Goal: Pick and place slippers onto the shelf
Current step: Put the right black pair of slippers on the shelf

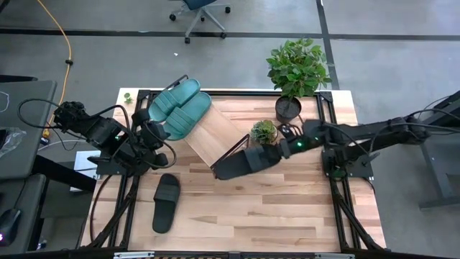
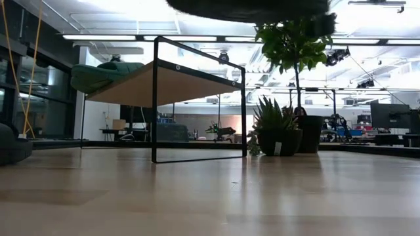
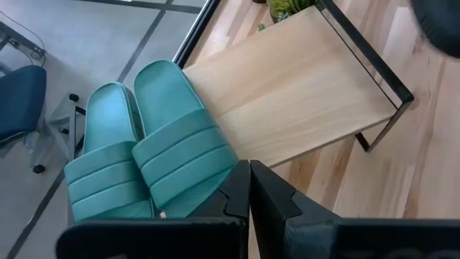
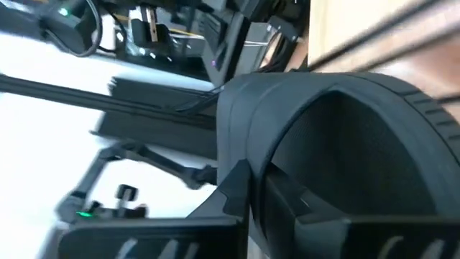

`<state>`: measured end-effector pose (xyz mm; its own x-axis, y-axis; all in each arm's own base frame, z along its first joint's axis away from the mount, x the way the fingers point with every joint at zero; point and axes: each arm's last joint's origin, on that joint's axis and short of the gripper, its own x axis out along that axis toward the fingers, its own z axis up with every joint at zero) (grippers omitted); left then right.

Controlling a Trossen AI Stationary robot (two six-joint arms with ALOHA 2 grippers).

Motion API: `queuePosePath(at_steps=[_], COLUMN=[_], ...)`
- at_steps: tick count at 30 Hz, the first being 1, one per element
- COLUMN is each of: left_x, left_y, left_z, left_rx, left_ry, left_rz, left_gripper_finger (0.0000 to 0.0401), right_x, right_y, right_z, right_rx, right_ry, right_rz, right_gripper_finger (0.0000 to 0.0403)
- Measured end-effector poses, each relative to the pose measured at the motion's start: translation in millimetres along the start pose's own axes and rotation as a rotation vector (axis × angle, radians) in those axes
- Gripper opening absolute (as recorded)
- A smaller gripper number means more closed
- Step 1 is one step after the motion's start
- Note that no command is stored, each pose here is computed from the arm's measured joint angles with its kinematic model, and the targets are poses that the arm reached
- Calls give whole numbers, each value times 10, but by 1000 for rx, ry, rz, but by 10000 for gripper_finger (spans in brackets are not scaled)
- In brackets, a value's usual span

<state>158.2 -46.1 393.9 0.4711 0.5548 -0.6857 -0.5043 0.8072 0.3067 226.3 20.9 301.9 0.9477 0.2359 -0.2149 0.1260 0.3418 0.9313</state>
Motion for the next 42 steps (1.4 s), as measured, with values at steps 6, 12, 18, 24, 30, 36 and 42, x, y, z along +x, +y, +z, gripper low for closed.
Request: queuePosePath(at_steps=[6, 12, 18, 24, 30, 36, 42], left_x=[1, -1, 0, -1, 0, 0, 0], left_y=[0, 2, 2, 1, 1, 1, 0], left_z=[-1, -2, -1, -2, -2, -2, -3], left_rx=[4, 4, 4, 4, 4, 4, 4], left_ry=[1, 1, 1, 1, 3, 4, 5], left_rz=[-1, -2, -2, -2, -4, -5, -7], left_gripper_finger=[1, 1, 1, 1, 1, 1, 1], right_x=[180, 335, 490, 630, 741, 846, 931], right_y=[196, 283, 233, 184, 169, 100, -59], right_z=[350, 657, 888, 1079, 1298, 1509, 1675], right_rx=[-163, -222, -250, -278, -308, -321, -303], right_ry=[30, 69, 115, 144, 163, 177, 211], right_rz=[-60, -46, -42, -27, -3, 11, 1], right_gripper_finger=[7, 3, 3, 3, 3, 3, 2])
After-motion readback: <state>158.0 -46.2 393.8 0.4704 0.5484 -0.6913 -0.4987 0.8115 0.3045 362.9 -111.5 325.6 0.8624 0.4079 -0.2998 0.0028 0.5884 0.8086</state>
